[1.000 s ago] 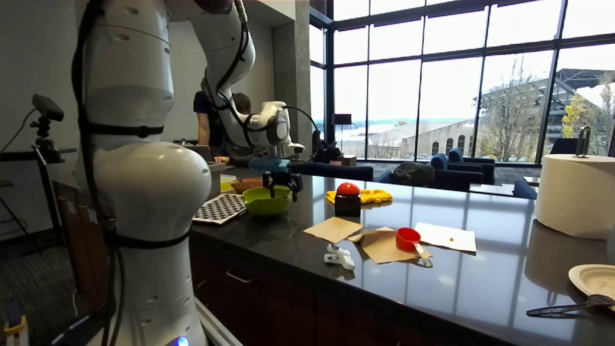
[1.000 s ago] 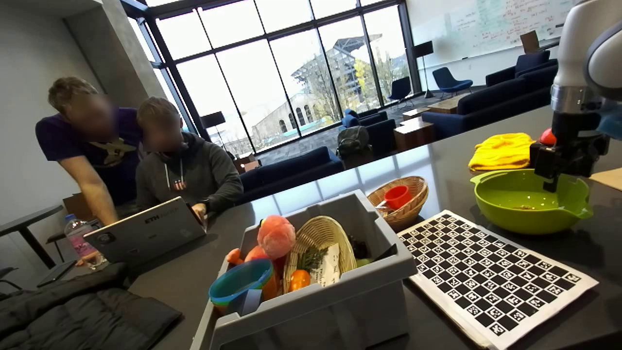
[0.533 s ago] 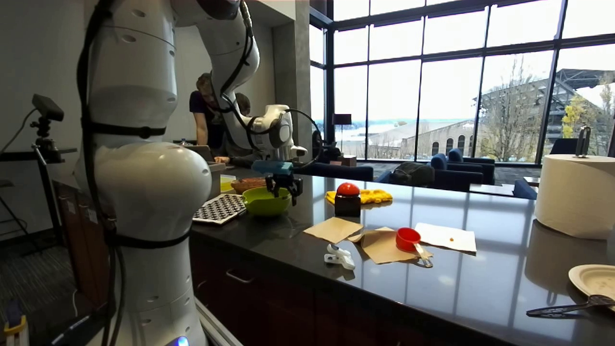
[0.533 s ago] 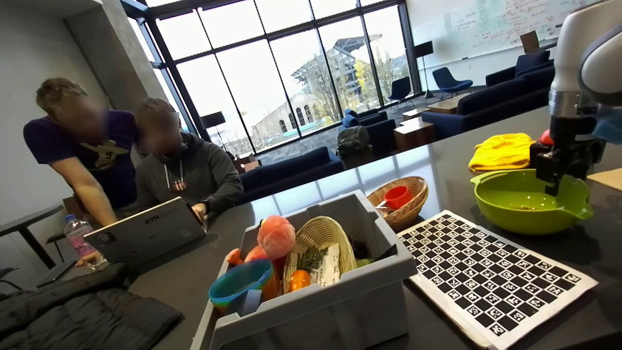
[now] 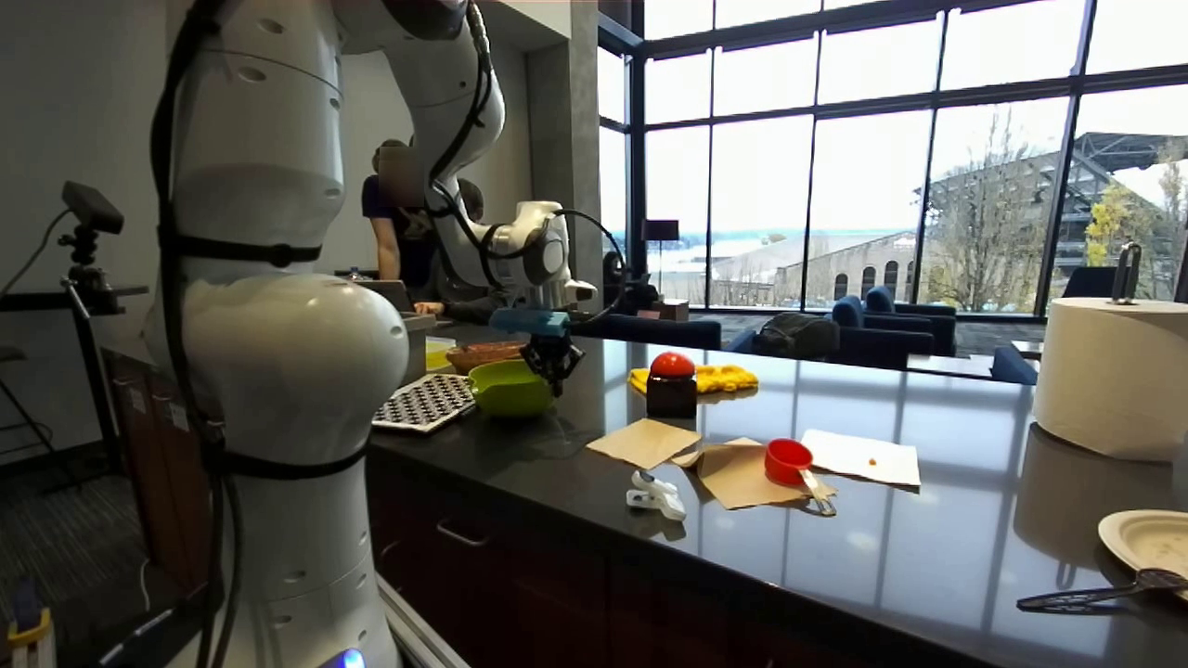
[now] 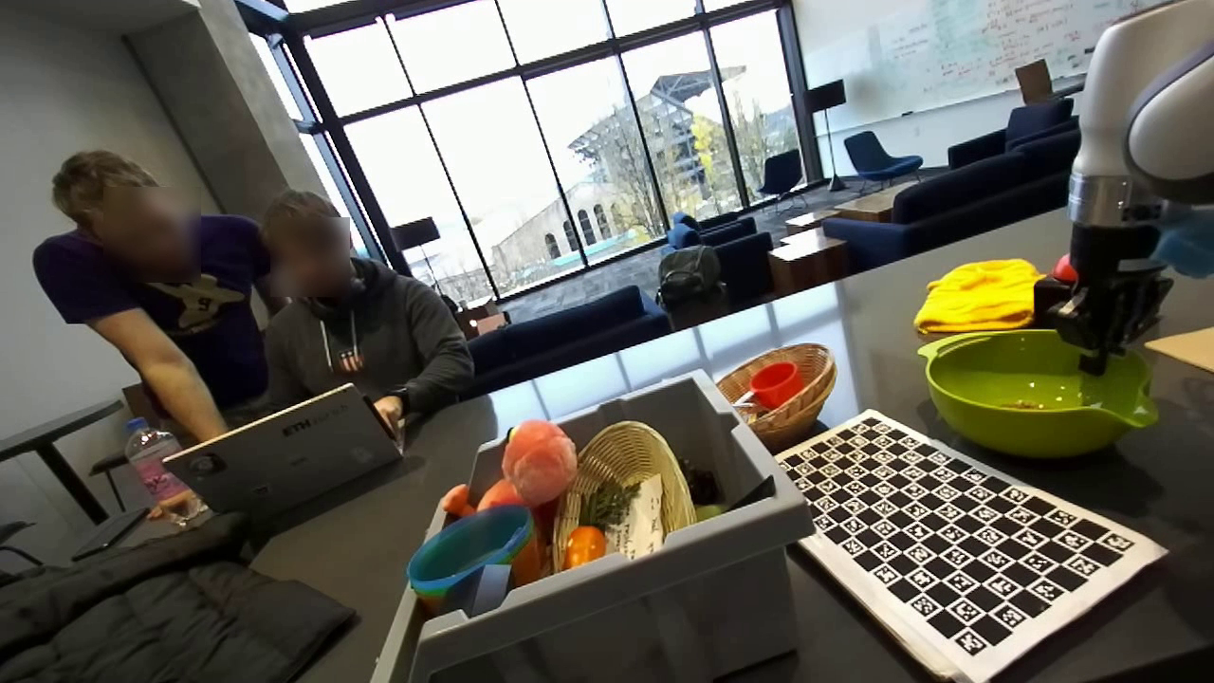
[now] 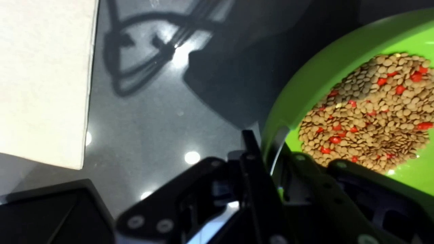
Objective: Move the green bowl to the right
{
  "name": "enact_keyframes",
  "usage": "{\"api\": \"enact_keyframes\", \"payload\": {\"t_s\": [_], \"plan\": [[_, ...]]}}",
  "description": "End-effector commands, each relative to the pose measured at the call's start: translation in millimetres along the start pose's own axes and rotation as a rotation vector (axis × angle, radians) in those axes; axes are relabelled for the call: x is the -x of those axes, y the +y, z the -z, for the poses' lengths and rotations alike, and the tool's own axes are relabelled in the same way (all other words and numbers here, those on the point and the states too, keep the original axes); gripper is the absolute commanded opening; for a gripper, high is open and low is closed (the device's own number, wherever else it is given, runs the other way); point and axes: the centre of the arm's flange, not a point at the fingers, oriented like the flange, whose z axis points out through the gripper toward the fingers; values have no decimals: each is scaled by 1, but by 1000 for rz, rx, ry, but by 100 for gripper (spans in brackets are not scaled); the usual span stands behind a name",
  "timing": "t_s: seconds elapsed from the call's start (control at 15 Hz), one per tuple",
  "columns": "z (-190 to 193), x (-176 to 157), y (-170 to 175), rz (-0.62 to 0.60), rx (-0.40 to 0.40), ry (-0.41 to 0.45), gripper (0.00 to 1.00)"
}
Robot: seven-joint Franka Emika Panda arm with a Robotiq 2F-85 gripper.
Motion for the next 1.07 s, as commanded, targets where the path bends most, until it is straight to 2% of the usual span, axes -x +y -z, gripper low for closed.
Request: {"api": "enact_keyframes", "payload": {"t_s": [0.0, 0.47, 1.0], "plan": [[3, -5, 4, -4, -12, 9, 0], [8, -7, 3, -2, -20, 12, 2], [24, -12, 21, -35, -49, 20, 2]]}}
